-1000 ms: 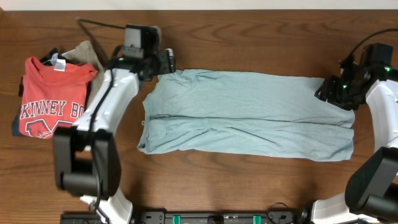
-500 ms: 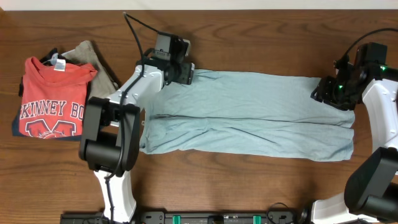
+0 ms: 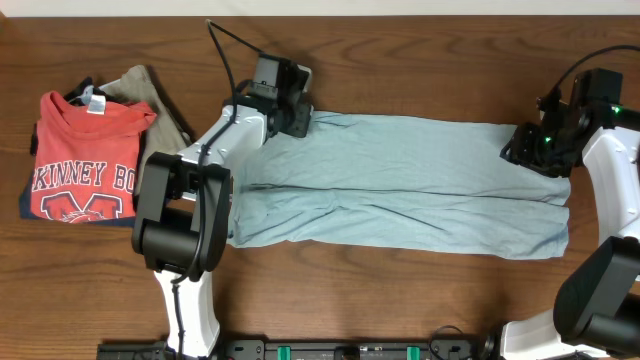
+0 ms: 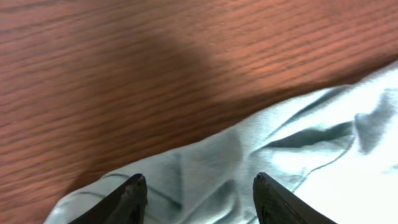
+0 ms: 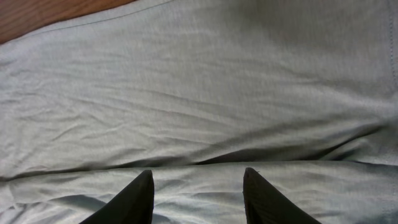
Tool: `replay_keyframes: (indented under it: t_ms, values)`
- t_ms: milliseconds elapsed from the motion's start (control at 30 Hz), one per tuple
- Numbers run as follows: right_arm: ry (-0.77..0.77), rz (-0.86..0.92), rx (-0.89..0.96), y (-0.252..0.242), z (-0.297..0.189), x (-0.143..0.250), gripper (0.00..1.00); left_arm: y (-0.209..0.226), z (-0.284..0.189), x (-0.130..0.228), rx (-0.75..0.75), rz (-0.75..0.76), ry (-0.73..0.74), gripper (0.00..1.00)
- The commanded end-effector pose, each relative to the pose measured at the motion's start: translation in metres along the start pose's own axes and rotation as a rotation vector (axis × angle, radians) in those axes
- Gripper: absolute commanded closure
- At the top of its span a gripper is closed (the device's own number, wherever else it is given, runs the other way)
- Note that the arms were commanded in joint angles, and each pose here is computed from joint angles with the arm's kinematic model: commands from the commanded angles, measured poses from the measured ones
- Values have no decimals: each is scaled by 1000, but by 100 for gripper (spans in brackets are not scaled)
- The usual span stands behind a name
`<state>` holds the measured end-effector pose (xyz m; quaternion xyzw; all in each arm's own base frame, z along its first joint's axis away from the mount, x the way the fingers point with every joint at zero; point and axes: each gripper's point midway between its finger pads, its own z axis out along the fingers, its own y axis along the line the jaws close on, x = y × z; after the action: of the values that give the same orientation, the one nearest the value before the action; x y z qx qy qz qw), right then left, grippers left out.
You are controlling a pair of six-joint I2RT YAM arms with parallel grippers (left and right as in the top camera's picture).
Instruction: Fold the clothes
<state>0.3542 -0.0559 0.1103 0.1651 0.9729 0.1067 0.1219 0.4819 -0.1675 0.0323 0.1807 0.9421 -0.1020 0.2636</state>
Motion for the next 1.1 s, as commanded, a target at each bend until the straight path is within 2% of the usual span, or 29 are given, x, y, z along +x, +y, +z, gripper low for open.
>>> replay_keyframes:
  t_ms: [0, 133, 267, 333, 433, 467, 633, 867, 1067]
  values:
    - [-2, -10, -10, 5, -2, -1, 55, -3, 10, 3, -14, 31, 16, 45]
    - [-3, -10, -9, 5, -2, -1, 55, 3, 12, 7, -52, 31, 32, 45]
    - [-4, -10, -2, 3, -2, -1, 56, 4, 12, 7, -54, 31, 32, 56]
    - [-4, -10, -2, 3, -2, -1, 56, 4, 12, 7, -54, 31, 33, 66]
    - [-5, -11, -2, 3, -2, -1, 56, 4, 12, 7, -54, 31, 32, 88]
    - [-7, -11, 2, 3, -2, -2, 56, 4, 12, 7, -55, 30, 30, 92]
    - [-30, 12, 96, -13, -3, -7, 58, 3, 5, -2, -56, -15, 6, 94]
    - [-137, 3, 196, -30, -6, -33, 56, -1, -38, -29, -56, -89, -74, 94]
    - [-225, 20, 259, -45, -4, -57, 54, -9, -70, -16, -38, -172, -11, 94]
